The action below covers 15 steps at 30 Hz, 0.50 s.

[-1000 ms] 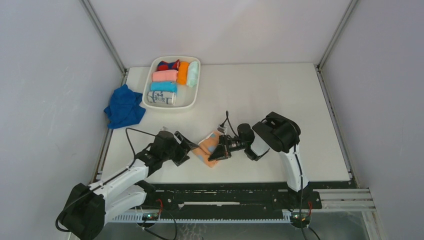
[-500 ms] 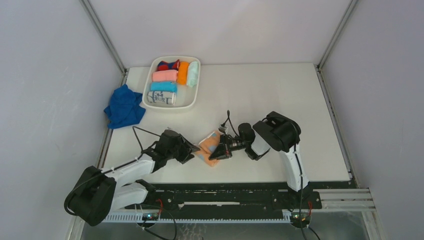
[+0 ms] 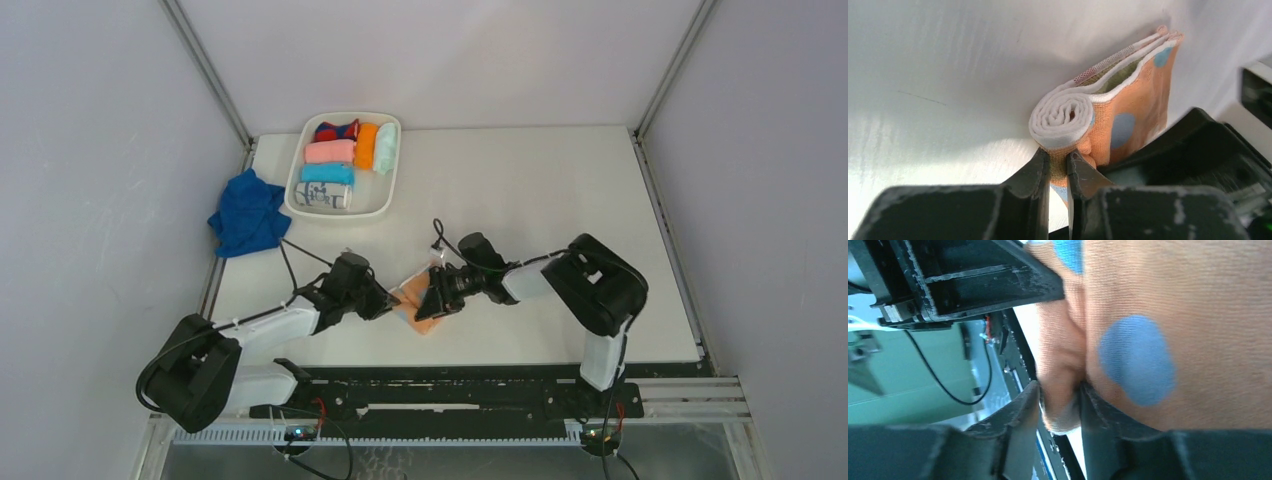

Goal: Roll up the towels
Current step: Roll the towel at the center of the board.

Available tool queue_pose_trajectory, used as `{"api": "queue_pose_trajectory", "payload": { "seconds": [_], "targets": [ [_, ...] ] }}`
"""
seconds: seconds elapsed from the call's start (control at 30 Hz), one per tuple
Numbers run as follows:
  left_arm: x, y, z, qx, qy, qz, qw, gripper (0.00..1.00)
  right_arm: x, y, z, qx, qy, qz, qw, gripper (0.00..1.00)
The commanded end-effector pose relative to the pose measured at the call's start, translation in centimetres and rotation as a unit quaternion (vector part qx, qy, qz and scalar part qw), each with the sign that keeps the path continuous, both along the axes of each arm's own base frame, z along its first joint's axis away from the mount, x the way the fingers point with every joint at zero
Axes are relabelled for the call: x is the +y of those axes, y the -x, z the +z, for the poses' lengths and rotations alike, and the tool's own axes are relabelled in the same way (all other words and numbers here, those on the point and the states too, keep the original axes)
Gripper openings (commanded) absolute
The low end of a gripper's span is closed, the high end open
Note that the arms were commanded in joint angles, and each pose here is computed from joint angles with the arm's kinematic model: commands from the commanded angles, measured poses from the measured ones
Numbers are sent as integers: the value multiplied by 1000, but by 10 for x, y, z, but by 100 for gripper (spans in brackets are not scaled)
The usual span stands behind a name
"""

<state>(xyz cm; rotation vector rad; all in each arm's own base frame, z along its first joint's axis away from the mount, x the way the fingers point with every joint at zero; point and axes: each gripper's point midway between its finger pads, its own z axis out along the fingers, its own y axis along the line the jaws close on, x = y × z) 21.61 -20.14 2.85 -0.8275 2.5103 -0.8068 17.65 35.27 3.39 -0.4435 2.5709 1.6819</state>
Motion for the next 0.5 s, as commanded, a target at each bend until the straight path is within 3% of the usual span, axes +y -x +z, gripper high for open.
{"api": "queue_pose_trajectory", "payload": {
  "seconds": [0.0,0.17,0.33,0.47],
  "targets": [
    [8,-6,13,-15,-52,-12,998,9,-10,-2,7,-144,113,18,983,39],
    [11,-1,14,0,-67,-19,998,7,-10,-5,26,-284,185,16,941,52],
    [13,1,16,12,-84,-27,996,6,-9,-10,44,-422,273,6,864,58],
    [14,2,18,21,-93,-29,995,6,3,-3,53,-487,296,11,822,60]
  ]
}}
